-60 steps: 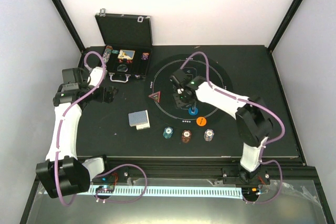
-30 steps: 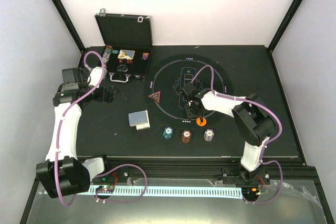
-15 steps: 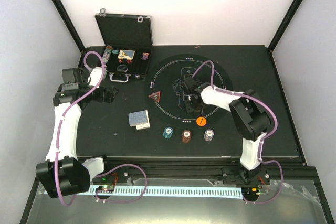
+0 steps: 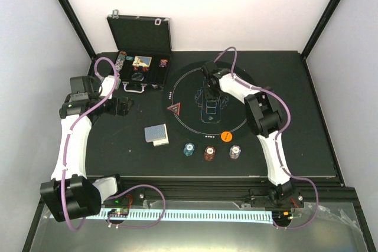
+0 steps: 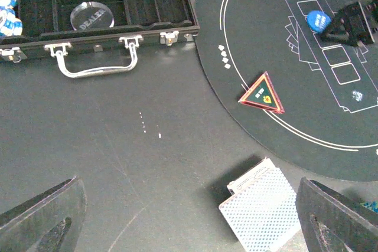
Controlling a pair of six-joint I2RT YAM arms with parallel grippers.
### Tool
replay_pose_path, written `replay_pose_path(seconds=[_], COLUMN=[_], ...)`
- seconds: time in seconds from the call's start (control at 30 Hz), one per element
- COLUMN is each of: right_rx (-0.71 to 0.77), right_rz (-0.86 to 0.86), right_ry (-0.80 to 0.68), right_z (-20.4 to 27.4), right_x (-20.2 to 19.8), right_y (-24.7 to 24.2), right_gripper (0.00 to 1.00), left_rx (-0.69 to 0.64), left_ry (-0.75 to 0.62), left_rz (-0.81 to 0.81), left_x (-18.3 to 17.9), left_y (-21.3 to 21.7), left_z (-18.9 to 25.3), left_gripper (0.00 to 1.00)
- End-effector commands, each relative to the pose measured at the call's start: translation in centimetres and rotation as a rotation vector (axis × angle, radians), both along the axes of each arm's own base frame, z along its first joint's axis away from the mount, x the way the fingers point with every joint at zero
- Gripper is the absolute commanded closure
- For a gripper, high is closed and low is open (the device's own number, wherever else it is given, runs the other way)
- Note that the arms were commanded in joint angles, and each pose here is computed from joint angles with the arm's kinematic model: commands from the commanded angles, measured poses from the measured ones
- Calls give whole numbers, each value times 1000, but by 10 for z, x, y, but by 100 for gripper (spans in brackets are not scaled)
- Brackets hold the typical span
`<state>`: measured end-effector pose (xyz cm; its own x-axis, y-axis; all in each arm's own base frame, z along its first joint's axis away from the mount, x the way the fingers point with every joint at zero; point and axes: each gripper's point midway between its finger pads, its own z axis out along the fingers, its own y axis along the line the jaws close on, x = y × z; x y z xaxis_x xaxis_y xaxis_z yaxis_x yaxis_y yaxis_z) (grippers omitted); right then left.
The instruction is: Distribute texas hold em gaming equipment
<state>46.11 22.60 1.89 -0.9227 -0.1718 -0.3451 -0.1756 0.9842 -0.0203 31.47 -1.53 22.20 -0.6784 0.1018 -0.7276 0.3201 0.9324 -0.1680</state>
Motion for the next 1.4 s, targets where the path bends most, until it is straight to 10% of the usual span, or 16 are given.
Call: replay_pose_path(seconds=[0.0, 0.7, 0.93, 1.37], right_rx=[-48, 14, -33, -25], right_rz=[-3, -17, 32, 108], right_ry=[-15, -130, -167, -3], right_z=[-10, 31, 78, 32], right_x=[29, 88, 34, -155], right_y=[-1, 11, 5, -19], right_gripper=[66, 52, 28, 32], left_rx=[-22, -18, -18, -69], left_ry=[13, 33, 16, 3], left_rz=[-2, 10, 3, -46], left_x=[1, 5, 2, 2], left_y=[0, 3, 1, -10], left_z=[9, 8, 16, 19], left_gripper=[1, 1, 1, 1])
